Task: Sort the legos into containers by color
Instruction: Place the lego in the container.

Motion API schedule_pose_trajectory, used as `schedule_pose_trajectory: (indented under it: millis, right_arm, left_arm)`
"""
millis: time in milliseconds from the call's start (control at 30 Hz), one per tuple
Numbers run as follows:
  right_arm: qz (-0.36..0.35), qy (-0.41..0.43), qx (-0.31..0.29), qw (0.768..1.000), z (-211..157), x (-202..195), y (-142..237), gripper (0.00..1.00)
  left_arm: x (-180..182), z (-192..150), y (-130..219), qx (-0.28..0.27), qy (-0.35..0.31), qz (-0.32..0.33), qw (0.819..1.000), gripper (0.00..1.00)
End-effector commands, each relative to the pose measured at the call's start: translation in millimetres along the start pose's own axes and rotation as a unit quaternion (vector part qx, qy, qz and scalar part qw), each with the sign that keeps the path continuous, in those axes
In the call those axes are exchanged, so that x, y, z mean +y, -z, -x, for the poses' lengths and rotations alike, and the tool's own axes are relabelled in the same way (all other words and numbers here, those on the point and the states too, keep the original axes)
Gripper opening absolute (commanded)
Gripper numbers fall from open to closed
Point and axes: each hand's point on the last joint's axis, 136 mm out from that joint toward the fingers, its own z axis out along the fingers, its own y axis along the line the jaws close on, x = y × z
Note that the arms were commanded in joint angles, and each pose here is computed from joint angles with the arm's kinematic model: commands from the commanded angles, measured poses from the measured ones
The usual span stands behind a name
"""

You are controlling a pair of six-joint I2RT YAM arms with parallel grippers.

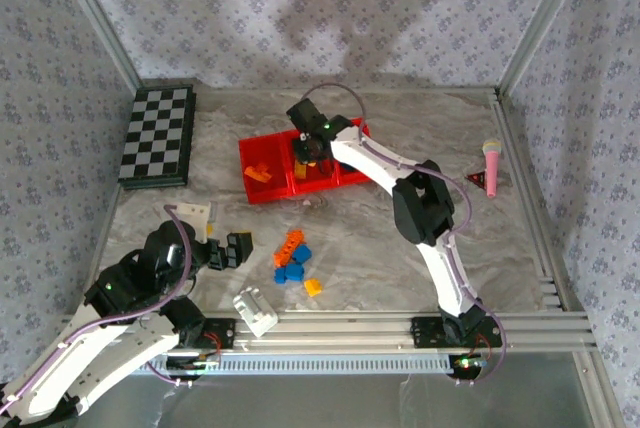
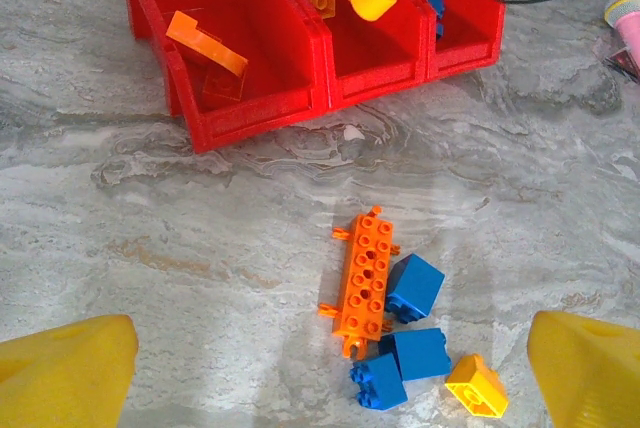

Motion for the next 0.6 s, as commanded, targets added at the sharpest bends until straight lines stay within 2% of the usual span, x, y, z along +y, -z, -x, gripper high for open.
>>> schedule_pose_trajectory:
  millis: [0, 333, 567]
  right_arm:
    - [-0.009, 0.003, 0.017, 1.0, -4, -2, 4, 0.31]
    - [-0.013, 0.001, 0.025, 1.0, -10, -3, 13, 0.45]
    - [-0.007, 0.018, 0.014, 1.0, -16, 14, 59, 0.48]
  left_arm:
    - [-1, 0, -1, -0.001, 0.001, 0.0, 1.0, 1.0]
    - [-1, -1, -3, 0.005, -0.002, 0.003, 1.0, 1.0]
    - [-1, -1, -2, 0.003, 0.0, 0.003, 1.0, 1.0]
